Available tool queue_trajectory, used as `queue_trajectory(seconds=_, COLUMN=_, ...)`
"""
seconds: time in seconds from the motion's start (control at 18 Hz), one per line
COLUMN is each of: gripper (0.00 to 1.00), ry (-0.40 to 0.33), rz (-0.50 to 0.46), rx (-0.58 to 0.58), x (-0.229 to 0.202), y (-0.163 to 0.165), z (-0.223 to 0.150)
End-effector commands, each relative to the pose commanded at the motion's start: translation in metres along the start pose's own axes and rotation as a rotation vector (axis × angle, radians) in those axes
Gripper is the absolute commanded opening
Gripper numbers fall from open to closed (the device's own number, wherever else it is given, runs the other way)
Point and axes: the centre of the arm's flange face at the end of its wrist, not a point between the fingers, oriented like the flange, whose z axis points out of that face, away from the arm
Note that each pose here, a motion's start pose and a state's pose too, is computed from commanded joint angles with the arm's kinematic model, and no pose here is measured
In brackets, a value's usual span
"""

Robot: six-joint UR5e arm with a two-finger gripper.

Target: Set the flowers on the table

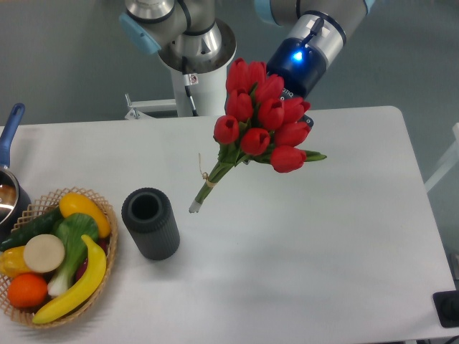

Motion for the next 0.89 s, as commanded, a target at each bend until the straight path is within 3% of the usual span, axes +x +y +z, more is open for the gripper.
queue_trajectory(seconds=0.89, gripper=0.43, ry=-0.004, rz=0.002, rx=-0.006, x=0.0048, y=-0.0055, z=-0.0001)
